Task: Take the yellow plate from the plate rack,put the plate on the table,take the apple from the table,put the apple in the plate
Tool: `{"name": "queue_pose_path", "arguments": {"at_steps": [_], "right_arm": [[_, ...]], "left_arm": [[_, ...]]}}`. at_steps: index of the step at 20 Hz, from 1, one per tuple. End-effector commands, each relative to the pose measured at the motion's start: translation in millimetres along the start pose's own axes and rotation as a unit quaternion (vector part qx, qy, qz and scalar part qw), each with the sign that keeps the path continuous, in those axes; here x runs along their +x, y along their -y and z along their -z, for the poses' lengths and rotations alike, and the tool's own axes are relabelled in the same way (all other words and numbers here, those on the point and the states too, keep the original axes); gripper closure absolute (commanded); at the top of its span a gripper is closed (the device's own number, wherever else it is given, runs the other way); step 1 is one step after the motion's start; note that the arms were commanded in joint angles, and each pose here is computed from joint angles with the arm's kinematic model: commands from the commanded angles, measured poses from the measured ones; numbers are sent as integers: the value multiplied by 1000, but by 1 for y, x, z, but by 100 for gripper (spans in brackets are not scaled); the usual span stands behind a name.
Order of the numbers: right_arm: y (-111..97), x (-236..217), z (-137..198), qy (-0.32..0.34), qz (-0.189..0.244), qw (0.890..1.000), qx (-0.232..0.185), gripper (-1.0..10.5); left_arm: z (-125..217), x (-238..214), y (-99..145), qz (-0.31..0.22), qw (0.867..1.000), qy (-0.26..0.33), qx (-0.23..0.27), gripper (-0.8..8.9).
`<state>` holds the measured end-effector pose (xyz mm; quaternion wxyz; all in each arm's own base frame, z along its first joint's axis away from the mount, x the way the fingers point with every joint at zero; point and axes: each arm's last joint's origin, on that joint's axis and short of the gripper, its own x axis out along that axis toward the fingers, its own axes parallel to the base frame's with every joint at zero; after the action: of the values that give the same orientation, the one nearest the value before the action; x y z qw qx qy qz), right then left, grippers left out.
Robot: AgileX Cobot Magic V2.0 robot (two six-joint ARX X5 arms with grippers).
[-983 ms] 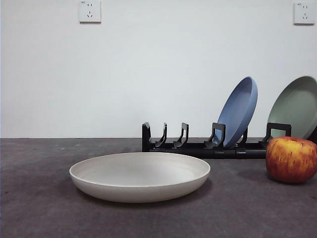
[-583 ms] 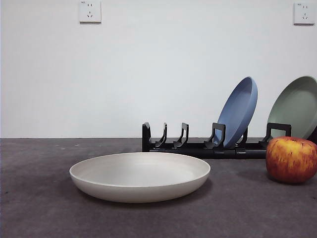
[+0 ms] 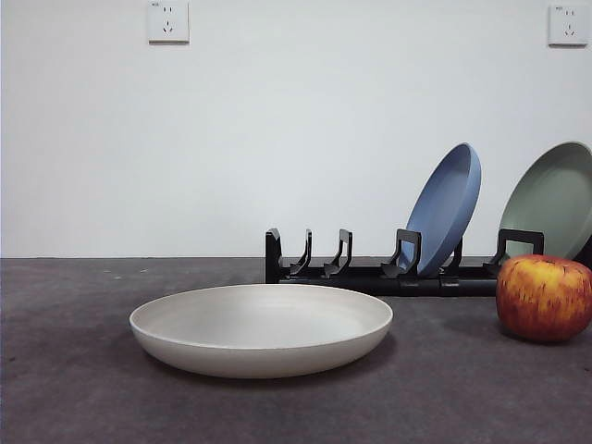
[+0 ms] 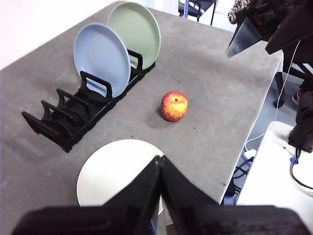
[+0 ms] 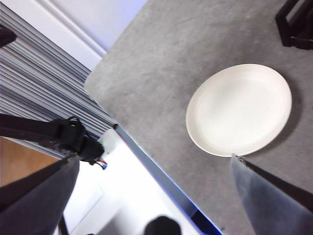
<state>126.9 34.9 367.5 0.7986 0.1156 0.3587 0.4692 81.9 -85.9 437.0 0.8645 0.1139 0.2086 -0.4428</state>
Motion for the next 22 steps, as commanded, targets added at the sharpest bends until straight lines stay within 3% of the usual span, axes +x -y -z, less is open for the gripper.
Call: {"name": "queue_pose_path", "arguments": {"at_steps": [1,3,6,10,16,19,22], "right_arm": [[2,-1,-1,-4,53,999,-1,410],[6,-2,-1,-12,119,993,3,410],[12,-3,0,-25,221,975,9,410],[21,-2,-5,-27,298,954,13,409],[45,15,-16,-57,314,947,28,409],[66,36,-22,-99,317,942,41,409],[88,56,-26,-135,312,939,55,409]], "left_arm": [[0,-1,0,1,1000,3,0,821],[0,-1,0,1,1000,3,0,821],[0,-1,0,1,1000,3,0,821],[0,-1,0,1,1000,3,1,821],[-1,2,1,22,1000,1,4,821],[0,6,5,114,993,-5,25,821],[0,13,7,163,986,-12,38,821]]}}
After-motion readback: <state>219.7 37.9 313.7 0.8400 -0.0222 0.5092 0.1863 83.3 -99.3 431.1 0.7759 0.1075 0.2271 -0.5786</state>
